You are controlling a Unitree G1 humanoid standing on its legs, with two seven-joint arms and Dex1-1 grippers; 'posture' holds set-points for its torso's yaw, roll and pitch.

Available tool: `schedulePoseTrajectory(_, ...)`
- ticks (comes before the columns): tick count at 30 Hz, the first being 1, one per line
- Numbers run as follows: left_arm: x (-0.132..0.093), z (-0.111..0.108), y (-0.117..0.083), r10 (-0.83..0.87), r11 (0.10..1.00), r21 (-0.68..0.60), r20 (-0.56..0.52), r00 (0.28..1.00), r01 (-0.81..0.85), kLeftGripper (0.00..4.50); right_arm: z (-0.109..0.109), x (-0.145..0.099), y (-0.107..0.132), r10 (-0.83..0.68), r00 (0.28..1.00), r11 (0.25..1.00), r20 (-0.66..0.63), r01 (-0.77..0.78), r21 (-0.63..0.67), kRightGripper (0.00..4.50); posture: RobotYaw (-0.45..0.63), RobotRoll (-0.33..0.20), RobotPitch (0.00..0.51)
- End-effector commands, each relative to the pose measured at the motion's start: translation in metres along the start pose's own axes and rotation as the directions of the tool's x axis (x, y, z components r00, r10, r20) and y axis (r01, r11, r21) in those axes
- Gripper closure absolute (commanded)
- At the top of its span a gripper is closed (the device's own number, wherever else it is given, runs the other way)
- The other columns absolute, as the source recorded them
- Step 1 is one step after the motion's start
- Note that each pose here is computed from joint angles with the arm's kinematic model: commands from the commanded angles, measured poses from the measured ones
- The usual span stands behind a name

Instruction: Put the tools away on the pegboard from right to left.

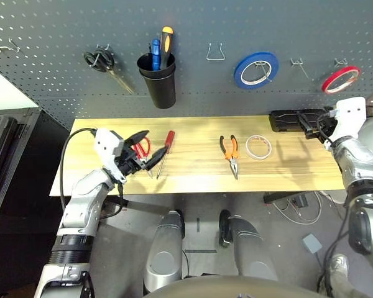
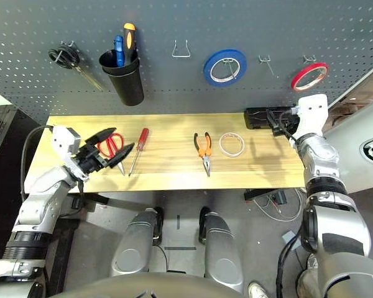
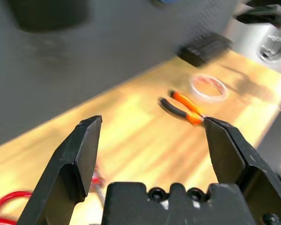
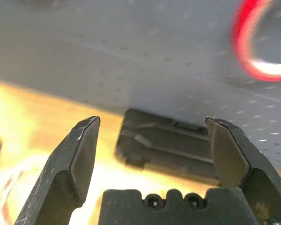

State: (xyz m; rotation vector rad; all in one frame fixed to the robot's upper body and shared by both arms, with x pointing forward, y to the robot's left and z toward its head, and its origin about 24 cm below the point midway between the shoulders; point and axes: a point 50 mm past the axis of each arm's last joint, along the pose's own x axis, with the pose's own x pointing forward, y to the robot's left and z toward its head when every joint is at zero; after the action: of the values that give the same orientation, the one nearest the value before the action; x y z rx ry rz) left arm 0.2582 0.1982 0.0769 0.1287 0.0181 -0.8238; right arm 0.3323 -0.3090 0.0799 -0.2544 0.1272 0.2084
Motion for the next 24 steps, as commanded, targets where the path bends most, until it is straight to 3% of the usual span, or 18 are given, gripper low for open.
schedulePoseTrajectory(1,0.004,0.000,-0.012,-0.094,0.995,0.045,-0.010,0.996,0.094,0.05,-0.003,-0.001,0.001,0.096,0.990,0.995,-0.100,-0.100,-0.030,0.00,0.21,0.000,0.265)
schedulePoseTrajectory(7,0.012,0.004,-0.019,-0.152,0.986,0.069,0.014,0.988,0.151,0.05,0.002,0.008,0.015,0.309,0.928,0.946,-0.207,-0.323,-0.032,0.00,0.22,0.000,0.272)
schedulePoseTrajectory(14,0.012,0.007,-0.022,-0.156,0.986,0.068,0.034,0.987,0.153,0.05,0.002,0.019,0.030,0.417,0.846,0.893,-0.332,-0.449,-0.020,0.00,0.24,0.000,0.283)
schedulePoseTrajectory(24,0.002,-0.005,-0.023,-0.192,0.969,0.130,-0.137,0.972,0.210,0.05,-0.003,0.032,0.058,0.497,0.704,0.813,-0.507,-0.582,-0.012,0.00,0.29,0.000,0.304)
